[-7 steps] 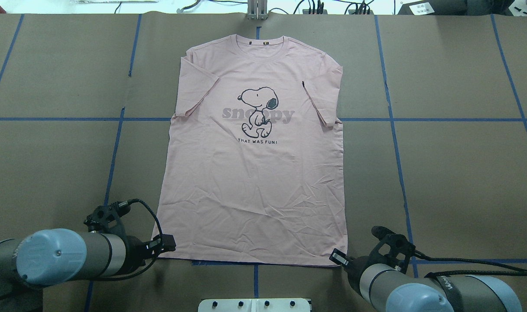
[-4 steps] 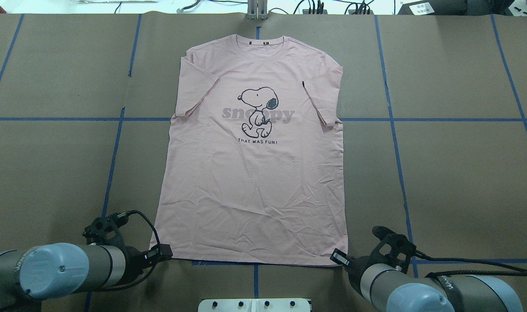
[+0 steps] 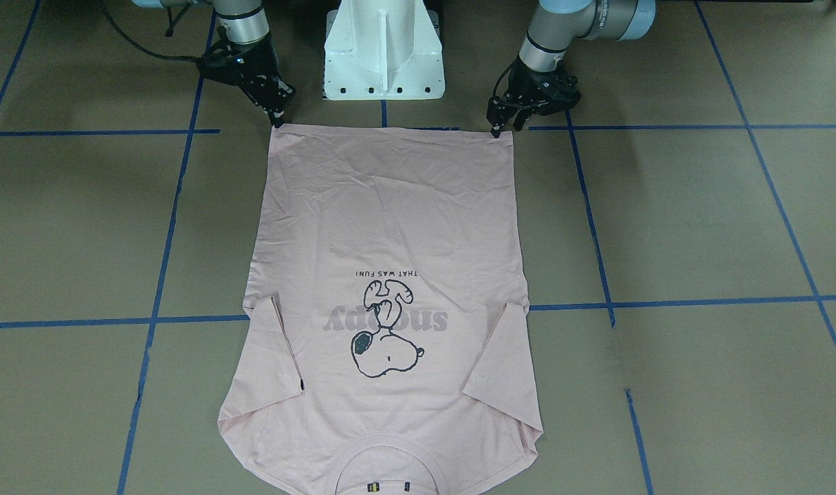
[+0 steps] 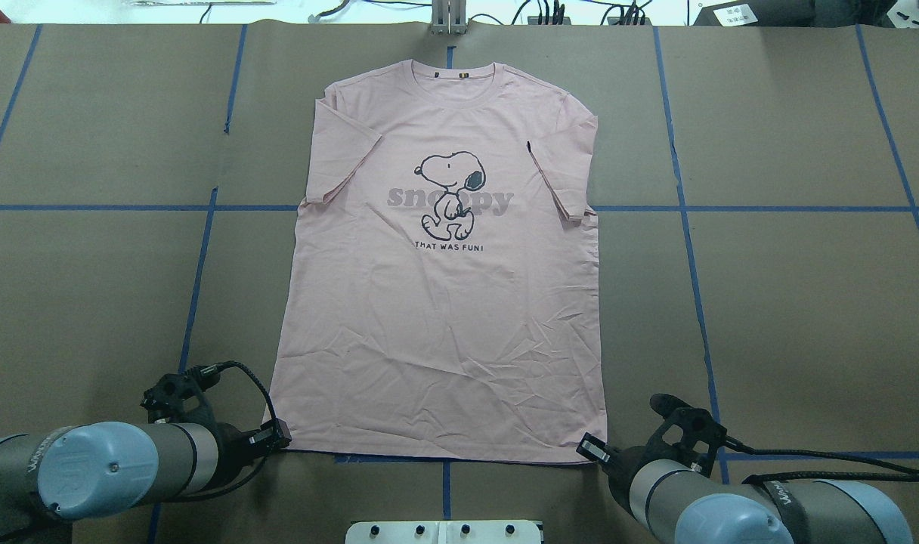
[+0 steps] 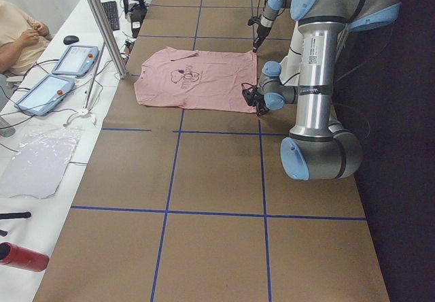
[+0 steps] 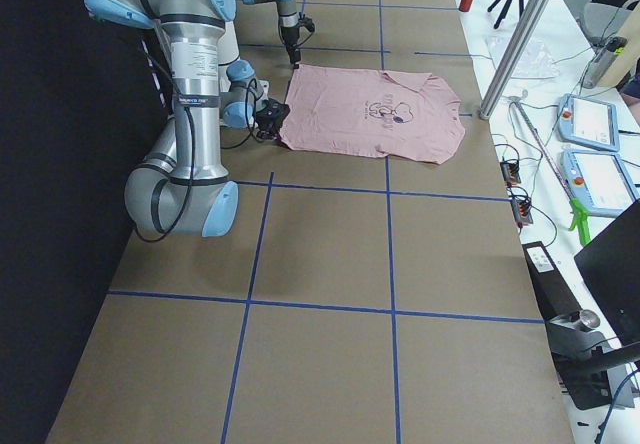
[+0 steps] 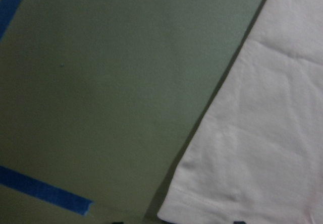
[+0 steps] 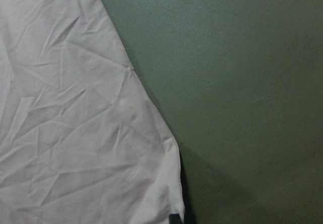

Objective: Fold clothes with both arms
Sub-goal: 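Grasp both near hem corners with the left and right grippers, then lift the hem with both grippers and fold it over toward the collar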

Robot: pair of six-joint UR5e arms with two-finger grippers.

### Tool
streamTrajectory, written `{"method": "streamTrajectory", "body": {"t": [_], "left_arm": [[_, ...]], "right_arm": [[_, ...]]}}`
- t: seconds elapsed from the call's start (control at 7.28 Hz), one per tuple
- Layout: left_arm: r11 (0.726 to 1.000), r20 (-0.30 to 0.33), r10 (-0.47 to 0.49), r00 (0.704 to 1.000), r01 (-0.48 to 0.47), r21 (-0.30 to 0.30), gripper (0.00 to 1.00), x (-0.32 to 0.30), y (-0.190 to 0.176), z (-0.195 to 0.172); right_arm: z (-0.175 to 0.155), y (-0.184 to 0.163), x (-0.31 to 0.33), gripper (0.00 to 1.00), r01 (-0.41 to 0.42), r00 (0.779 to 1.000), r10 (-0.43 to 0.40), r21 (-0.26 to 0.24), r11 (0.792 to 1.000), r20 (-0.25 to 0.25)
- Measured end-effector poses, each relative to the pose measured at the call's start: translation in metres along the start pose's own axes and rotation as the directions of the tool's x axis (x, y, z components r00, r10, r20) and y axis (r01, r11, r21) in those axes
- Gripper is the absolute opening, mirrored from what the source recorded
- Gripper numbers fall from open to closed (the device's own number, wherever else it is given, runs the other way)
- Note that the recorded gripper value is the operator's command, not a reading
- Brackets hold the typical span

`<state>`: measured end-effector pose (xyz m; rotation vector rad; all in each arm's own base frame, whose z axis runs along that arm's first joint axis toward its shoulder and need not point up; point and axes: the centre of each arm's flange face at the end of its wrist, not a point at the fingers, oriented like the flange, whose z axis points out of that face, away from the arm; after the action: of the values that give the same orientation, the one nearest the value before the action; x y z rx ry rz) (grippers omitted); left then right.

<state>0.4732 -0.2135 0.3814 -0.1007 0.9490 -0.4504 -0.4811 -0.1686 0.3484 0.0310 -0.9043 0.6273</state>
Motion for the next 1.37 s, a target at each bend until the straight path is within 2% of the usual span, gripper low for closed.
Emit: {"method": "streamTrajectory", "body": {"t": [0.41,0.69,0.82,1.1,1.24,1.37], "left_arm": [[1.0,-0.013,-0.001,1.0,0.001,-0.006,0.0,0.004,0.001,-0.006],[1.0,-0.045,-0.015,0.999,0.014,-0.02,0.0,0.017,0.007,-0.029],[0.999,-0.04,-0.04,0.998,0.039,-0.027,0.0,0.027,0.018,-0.047],[0.994,0.012,-0.087,0.996,0.088,-0.07,0.0,0.046,0.061,-0.104],[0.991,0.027,-0.11,0.994,0.112,-0.076,0.0,0.049,0.07,-0.124],[0.992,0.025,-0.106,0.994,0.107,-0.066,0.0,0.054,0.066,-0.131]], "right_arm": [[-0.002,-0.001,0.0,0.0,0.001,1.0,-0.001,-0.001,1.0,0.002],[-0.014,-0.011,0.01,0.0,0.003,1.0,-0.003,-0.003,1.0,-0.002],[-0.035,-0.022,0.028,0.0,0.012,1.0,-0.012,-0.011,1.0,-0.011],[-0.076,-0.033,0.047,0.0,0.028,0.999,-0.029,-0.048,0.998,-0.015],[-0.094,-0.045,0.046,0.0,0.016,1.0,-0.016,-0.047,0.999,0.0],[-0.104,-0.063,0.033,0.0,0.001,0.999,0.0,-0.025,1.0,0.034]]}}
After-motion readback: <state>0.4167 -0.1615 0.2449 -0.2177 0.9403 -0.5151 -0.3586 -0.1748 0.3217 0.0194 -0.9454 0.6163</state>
